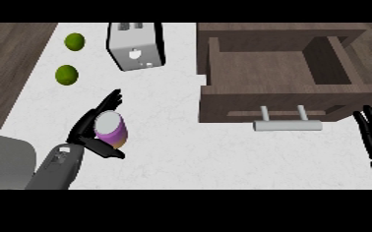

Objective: Pick up the can, place it into the drawer and close the drawer

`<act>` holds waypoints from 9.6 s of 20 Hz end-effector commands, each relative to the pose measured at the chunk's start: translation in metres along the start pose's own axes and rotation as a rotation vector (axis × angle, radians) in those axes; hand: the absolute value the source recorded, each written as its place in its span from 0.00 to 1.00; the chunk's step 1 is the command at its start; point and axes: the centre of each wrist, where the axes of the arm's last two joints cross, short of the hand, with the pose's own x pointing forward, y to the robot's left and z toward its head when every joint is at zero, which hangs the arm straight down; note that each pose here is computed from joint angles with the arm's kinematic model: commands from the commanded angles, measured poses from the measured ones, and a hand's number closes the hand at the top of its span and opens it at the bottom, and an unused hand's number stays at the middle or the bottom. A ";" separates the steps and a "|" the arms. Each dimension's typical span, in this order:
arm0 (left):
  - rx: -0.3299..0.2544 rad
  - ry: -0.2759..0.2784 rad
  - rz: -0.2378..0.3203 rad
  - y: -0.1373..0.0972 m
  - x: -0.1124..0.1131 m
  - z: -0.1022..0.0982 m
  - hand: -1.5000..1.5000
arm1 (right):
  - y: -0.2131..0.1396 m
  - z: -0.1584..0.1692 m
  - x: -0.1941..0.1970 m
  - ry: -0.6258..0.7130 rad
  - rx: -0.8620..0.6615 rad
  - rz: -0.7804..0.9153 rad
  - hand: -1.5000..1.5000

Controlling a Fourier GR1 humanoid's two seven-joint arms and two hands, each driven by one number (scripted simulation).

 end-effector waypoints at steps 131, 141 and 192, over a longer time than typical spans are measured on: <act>0.528 -0.175 -0.206 -0.218 0.296 -0.226 0.00 | -0.004 -0.032 0.042 -0.222 0.087 0.278 0.00; 0.528 -0.234 -0.110 -0.222 0.312 -0.227 0.00 | 0.016 -0.037 0.055 -0.315 0.139 0.523 0.00; 0.535 -0.146 -0.121 -0.115 0.325 -0.135 0.00 | 0.120 -0.212 -0.131 -0.237 -0.051 1.225 0.00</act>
